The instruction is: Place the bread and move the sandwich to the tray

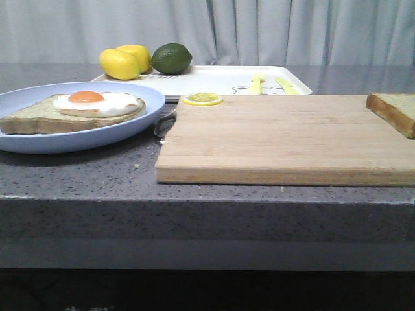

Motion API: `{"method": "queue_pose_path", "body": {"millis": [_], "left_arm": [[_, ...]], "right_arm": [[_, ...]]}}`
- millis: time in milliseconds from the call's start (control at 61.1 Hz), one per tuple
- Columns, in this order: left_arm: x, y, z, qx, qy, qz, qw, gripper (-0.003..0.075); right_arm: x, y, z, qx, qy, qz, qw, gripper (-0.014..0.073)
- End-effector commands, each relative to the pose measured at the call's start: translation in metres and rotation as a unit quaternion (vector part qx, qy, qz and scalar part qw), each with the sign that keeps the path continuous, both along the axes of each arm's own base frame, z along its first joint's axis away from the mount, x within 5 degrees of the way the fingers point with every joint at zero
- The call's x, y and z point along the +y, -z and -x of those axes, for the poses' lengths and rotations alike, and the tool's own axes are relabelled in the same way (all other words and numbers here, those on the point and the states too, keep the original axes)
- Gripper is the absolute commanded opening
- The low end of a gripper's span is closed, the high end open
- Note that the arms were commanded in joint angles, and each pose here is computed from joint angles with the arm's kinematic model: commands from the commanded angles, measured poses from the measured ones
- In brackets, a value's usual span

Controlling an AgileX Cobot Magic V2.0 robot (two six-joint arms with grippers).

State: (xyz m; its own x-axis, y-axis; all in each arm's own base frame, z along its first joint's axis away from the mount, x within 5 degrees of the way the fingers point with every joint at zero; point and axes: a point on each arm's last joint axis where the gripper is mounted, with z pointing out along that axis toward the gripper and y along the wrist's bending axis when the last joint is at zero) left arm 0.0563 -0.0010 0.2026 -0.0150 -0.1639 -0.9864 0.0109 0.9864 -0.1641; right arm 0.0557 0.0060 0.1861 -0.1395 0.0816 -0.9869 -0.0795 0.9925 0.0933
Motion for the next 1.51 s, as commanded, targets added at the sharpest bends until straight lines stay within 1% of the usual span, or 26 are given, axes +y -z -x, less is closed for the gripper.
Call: {"method": "queue_pose_path", "body": {"millis": [0, 868, 1212, 1359, 1491], "left_arm": [[0.001, -0.009, 0.002, -0.051, -0.003, 0.005, 0.999, -0.0020], [0.001, -0.009, 0.002, -0.051, -0.003, 0.005, 0.999, -0.0020], [0.001, -0.009, 0.002, -0.052, -0.003, 0.005, 0.999, -0.0020], [0.001, -0.011, 0.002, -0.066, -0.004, 0.006, 0.998, -0.0020], [0.001, -0.018, 0.003, -0.102, -0.007, 0.006, 0.995, -0.0020]], "right_arm": [[-0.001, -0.009, 0.001, -0.047, 0.007, 0.002, 0.999, -0.0060], [-0.001, -0.009, 0.001, -0.047, 0.007, 0.002, 0.999, -0.0060], [-0.002, -0.012, 0.000, -0.065, 0.009, 0.000, 0.998, -0.0060], [-0.002, -0.014, 0.001, -0.075, 0.010, -0.002, 0.997, -0.0060], [-0.003, -0.022, 0.001, -0.113, 0.015, -0.011, 0.993, -0.0060]]}}
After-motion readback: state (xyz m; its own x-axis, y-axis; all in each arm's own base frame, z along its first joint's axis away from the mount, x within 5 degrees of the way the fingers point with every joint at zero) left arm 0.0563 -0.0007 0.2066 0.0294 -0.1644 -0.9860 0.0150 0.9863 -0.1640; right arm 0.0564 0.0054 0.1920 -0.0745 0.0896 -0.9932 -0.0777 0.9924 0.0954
